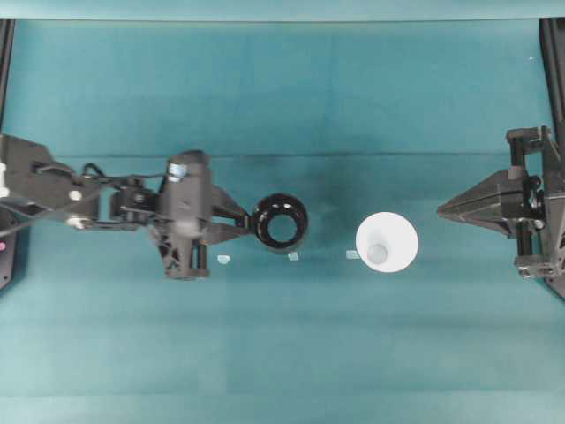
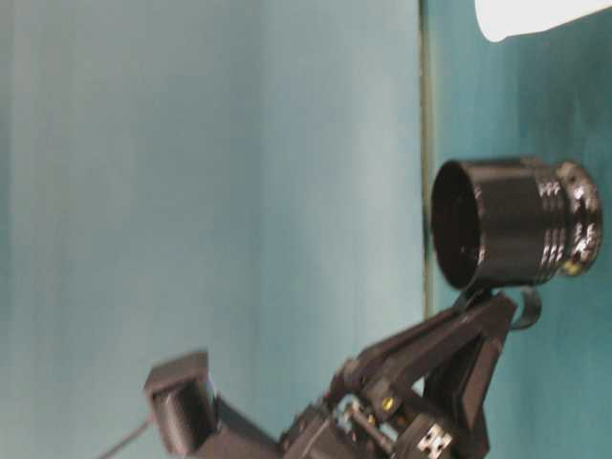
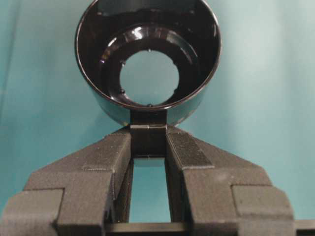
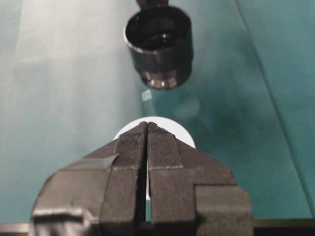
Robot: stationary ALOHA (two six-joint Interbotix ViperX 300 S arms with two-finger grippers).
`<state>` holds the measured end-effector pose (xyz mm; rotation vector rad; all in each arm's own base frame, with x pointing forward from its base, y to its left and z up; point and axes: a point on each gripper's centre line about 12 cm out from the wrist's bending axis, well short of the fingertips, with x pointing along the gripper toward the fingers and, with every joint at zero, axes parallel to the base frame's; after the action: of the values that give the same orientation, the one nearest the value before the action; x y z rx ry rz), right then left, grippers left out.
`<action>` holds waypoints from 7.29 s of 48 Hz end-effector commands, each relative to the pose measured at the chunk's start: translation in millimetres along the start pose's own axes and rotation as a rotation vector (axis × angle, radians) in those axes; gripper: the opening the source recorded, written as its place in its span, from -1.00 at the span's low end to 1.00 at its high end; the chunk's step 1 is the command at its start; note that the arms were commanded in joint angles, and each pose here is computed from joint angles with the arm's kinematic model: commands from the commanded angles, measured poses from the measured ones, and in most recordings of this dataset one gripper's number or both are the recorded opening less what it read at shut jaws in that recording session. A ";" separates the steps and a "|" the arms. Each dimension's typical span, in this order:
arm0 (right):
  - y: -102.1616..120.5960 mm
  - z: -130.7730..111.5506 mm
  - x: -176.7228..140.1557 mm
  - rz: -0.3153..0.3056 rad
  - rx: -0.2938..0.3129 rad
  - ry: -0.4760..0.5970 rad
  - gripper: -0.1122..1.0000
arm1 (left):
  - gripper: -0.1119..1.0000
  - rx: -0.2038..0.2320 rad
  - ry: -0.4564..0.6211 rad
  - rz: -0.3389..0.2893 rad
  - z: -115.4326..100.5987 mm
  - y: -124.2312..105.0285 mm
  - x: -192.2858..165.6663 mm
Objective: Put the paper cup into the moved cup holder.
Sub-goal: 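Carry the cup holder rightward toward the white paper cup, then set the cup holder down, release it, and retract the left gripper, then open the right gripper and lower it onto the white paper cup, then grasp the paper cup rim with the right gripper and lift it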
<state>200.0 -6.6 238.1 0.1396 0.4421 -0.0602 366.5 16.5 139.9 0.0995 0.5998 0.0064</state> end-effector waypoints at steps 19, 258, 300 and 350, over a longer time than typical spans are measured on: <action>0.9 8.9 -0.5 0.002 0.014 -0.023 -0.77 | -0.46 0.027 0.001 -0.017 8.3 -6.7 15.4; -20.5 -6.9 105.3 -0.215 0.296 0.672 0.91 | 0.65 -0.062 -0.006 0.000 -17.2 -3.0 -89.8; -37.6 -41.1 126.8 -0.263 0.310 0.747 0.84 | 0.65 -0.067 -0.004 0.005 -18.1 -1.3 -89.8; -29.2 -4.5 119.4 -0.232 0.387 0.707 -0.77 | 0.64 -0.066 -0.007 0.005 -16.5 -1.1 -89.4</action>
<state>298.8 -35.6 159.2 0.4804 1.1923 -0.3293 280.0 14.1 170.2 0.0330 0.6160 0.0324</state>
